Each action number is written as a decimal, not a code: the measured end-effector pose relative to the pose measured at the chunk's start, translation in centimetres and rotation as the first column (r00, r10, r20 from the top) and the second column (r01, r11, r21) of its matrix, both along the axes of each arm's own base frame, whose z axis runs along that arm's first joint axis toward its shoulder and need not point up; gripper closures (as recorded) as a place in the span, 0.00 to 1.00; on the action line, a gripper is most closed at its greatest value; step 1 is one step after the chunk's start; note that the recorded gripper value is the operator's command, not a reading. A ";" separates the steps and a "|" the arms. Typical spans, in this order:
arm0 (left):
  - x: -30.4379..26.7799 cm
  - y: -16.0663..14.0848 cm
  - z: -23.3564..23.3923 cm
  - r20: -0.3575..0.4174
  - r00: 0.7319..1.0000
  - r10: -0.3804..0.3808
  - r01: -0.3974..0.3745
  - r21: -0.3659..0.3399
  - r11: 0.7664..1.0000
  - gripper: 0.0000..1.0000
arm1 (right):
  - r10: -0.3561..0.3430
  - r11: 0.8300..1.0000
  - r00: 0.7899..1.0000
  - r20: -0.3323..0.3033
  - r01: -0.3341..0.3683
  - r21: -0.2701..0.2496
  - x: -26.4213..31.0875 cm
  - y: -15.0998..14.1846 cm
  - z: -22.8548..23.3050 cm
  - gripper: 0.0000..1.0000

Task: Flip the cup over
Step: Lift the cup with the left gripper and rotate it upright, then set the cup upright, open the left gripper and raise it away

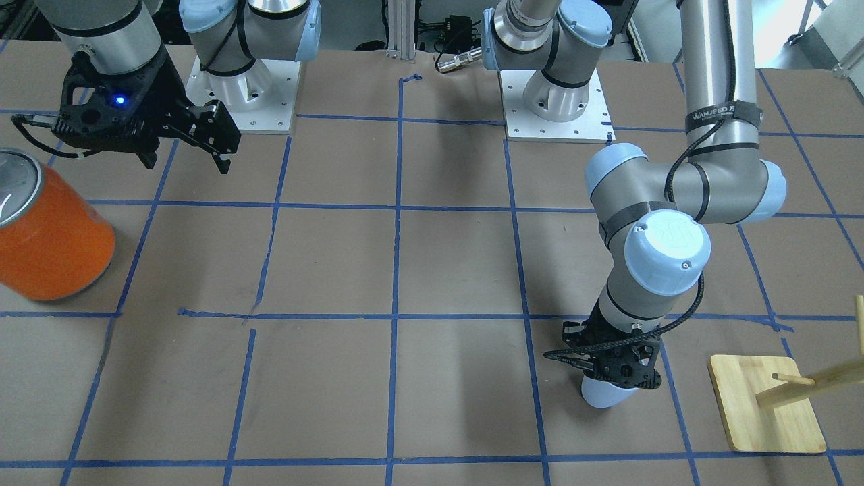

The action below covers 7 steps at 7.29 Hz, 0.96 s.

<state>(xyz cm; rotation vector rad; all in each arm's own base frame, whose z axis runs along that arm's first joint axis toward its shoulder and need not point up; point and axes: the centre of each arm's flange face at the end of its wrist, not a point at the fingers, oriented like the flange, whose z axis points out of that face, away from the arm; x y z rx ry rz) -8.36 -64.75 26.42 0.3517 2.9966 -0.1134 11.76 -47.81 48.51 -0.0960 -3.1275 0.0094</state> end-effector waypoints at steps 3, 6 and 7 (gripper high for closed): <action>0.0 0.2 1.1 0.002 1.000 -0.001 0.001 -0.012 1.000 0.08 | 0.001 1.000 1.000 -0.002 -0.001 0.006 0.0 0.1 -0.1 0.00; -0.5 1.9 6.4 0.001 1.000 0.003 -0.003 -0.027 1.000 0.04 | 0.001 1.000 1.000 -0.002 -0.001 0.009 0.0 0.2 0.0 0.00; -0.9 3.5 9.4 -0.005 1.000 0.010 -0.010 -0.028 1.000 0.03 | 0.001 1.000 1.000 -0.002 -0.001 0.009 0.0 0.2 0.0 0.00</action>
